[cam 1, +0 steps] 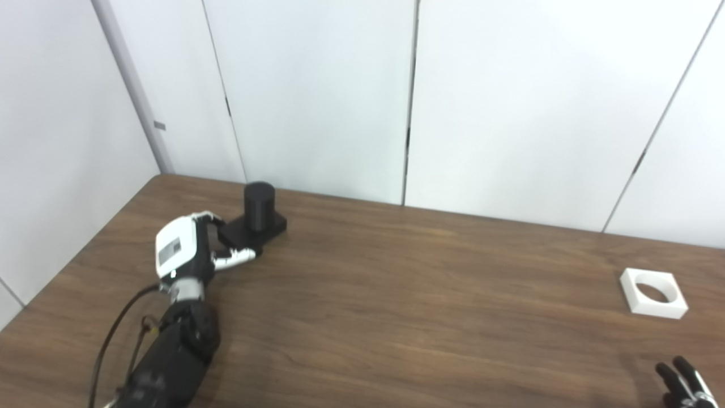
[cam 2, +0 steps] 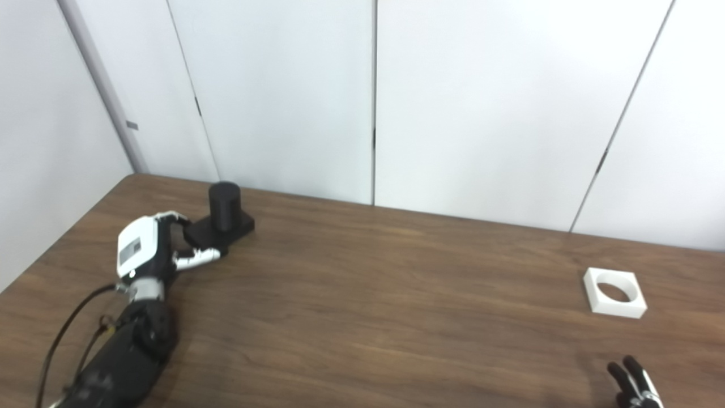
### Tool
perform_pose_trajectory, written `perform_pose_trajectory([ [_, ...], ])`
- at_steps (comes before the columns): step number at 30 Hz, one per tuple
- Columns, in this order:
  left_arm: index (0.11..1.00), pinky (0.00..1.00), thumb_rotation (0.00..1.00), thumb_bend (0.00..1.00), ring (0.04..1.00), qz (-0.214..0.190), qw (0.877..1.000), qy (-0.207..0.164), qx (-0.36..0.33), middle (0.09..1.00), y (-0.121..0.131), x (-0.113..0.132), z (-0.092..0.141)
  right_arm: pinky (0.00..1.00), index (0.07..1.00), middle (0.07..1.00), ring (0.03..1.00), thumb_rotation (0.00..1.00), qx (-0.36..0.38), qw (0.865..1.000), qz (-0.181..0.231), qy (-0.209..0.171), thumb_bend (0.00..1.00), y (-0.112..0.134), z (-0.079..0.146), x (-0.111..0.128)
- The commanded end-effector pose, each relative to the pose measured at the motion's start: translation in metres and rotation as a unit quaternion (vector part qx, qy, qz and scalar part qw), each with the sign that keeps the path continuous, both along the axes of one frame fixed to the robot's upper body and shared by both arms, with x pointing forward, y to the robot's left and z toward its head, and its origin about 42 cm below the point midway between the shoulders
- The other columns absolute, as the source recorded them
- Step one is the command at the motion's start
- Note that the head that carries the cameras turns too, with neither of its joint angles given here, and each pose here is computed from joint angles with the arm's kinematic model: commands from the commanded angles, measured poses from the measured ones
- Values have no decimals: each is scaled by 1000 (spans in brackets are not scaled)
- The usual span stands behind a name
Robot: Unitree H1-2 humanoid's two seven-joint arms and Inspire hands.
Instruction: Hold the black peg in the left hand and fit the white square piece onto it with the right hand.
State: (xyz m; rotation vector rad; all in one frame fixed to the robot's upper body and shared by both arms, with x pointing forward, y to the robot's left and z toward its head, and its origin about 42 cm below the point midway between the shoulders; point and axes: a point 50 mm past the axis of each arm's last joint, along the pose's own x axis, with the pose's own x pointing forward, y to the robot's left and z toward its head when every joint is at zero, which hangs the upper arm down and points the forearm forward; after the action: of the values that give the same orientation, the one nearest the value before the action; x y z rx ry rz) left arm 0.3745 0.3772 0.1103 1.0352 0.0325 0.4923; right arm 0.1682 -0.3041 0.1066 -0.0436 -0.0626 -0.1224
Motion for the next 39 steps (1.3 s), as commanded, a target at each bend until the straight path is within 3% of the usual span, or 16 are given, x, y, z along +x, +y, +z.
perform_pose_trajectory([
  [1, 486, 971, 52, 517, 869, -20, 1000, -10, 8, 783, -10, -5, 8, 1000, 940, 911, 977, 982, 12, 1000, -3, 3, 690, 6, -3, -4],
  [10, 486, 915, 54, 517, 871, -135, 990, 4, 48, 788, -69, -68, 27, 1000, 959, 920, 982, 1000, 5, 1000, 3, 5, 665, 10, 0, -4],
  [20, 487, 956, 51, 517, 892, -204, 978, 28, 32, 803, -96, -98, 34, 1000, 979, 929, 994, 1000, 2, 1000, 9, 0, 573, 23, 12, -6],
  [24, 488, 948, 50, 515, 898, -256, 965, 47, 18, 811, -107, -110, 30, 1000, 987, 932, 996, 1000, 0, 1000, 8, -1, 498, 30, 18, -8],
  [32, 487, 974, 48, 514, 925, -369, 925, 84, -27, 826, -129, -132, 30, 1000, 965, 912, 975, 1000, 4, 1000, 6, 9, 510, 39, 24, -9],
  [39, 486, 977, 46, 517, 923, -417, 902, 101, -46, 819, -151, -145, 25, 1000, 955, 900, 962, 1000, -7, 1000, 3, 13, 520, 42, 28, -7],
])
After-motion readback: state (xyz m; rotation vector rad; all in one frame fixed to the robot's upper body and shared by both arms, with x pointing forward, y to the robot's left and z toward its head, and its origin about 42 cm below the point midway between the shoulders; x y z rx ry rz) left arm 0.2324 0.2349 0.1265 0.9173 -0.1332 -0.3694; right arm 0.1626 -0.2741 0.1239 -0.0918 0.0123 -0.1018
